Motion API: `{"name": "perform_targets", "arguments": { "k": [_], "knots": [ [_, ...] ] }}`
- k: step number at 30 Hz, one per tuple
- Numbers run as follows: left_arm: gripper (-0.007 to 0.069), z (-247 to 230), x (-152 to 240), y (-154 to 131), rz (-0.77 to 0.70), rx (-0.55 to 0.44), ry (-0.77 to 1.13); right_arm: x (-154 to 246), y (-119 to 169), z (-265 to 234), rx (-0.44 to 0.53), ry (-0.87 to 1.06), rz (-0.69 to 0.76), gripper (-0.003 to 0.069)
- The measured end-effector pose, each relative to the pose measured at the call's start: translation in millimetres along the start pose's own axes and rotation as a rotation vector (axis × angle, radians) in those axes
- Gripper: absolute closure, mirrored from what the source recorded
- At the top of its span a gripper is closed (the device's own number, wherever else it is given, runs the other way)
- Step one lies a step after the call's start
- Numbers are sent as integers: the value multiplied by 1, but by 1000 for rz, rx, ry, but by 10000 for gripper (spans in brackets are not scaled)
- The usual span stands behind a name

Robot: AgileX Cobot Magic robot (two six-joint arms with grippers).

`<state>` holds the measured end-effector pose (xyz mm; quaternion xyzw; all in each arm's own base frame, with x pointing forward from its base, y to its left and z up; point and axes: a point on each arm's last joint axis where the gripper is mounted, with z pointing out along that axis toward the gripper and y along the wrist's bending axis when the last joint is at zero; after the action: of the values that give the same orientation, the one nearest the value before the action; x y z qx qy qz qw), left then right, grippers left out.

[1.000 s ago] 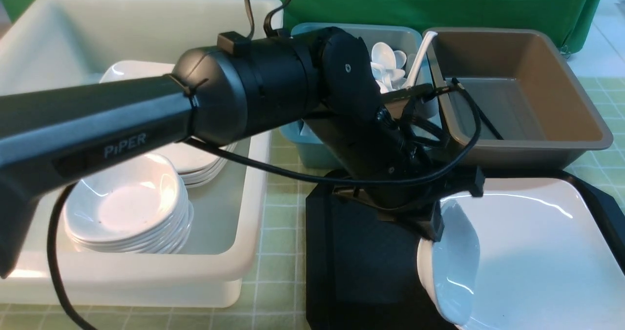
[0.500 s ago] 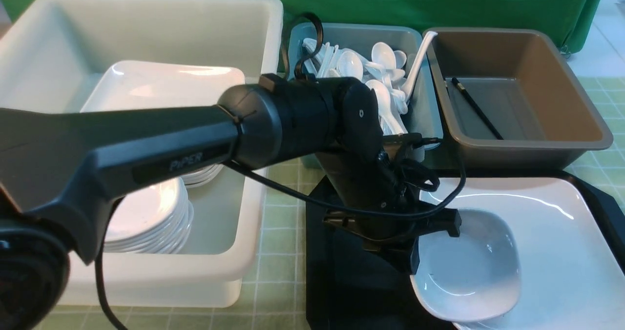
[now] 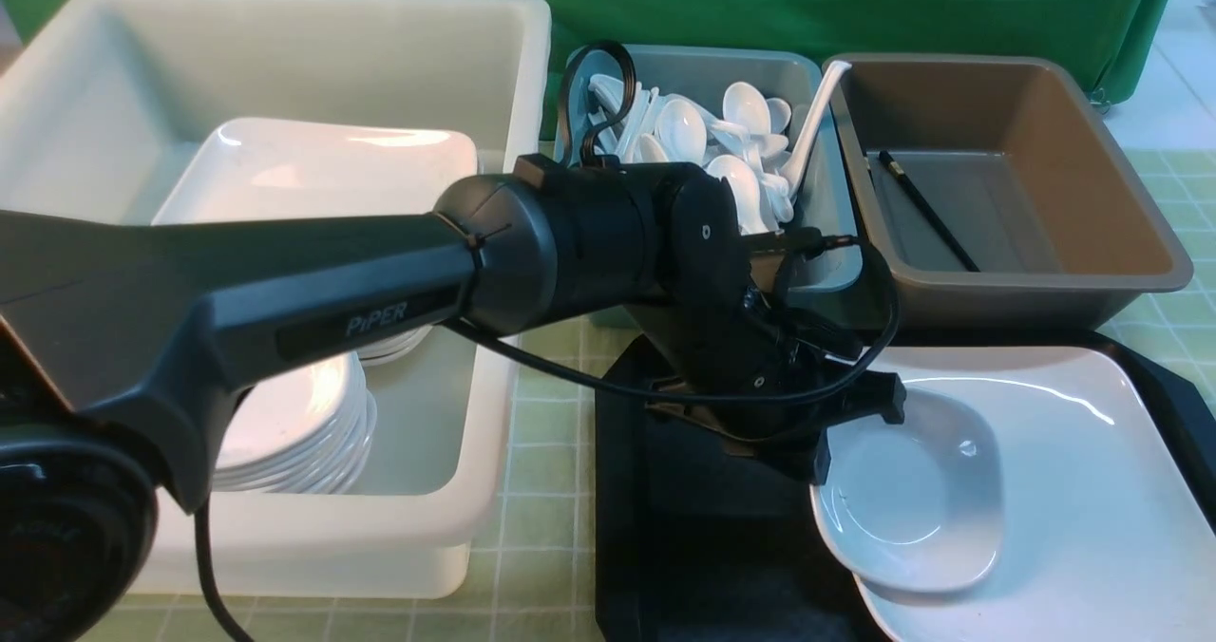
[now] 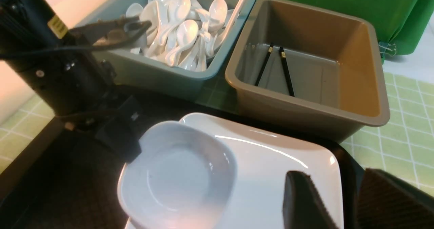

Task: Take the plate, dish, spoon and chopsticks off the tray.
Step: Use the left arm to grab a small plate from the dinner plate

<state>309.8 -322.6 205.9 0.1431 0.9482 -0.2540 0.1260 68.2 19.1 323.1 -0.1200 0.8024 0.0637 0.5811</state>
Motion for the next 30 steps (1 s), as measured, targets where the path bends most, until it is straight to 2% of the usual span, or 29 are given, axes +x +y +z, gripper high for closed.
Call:
{"name": "perform_targets", "arguments": {
  "k": [7, 10, 17, 19, 20, 24, 30],
  "knots": [
    [605, 0, -2, 0, -3, 5, -26, 1, 0, 0, -1, 7, 0, 418],
    [573, 0, -4, -1, -10, 10, -48, 1, 0, 0, -1, 7, 0, 418],
    [421, -1, -6, 1, -46, 9, -56, 1, 0, 0, -1, 7, 0, 418],
    [343, -2, -8, 5, -94, 14, -56, 1, 0, 0, -1, 7, 0, 418],
    [337, -2, -9, 5, -98, 14, -57, 1, 0, 0, -1, 7, 0, 418],
    [227, -1, -16, 19, -205, 42, -56, 1, 0, 0, -1, 7, 0, 418],
    [183, 21, -13, 24, -269, 94, -2, 1, 0, 0, -1, 7, 0, 418]
  ]
}}
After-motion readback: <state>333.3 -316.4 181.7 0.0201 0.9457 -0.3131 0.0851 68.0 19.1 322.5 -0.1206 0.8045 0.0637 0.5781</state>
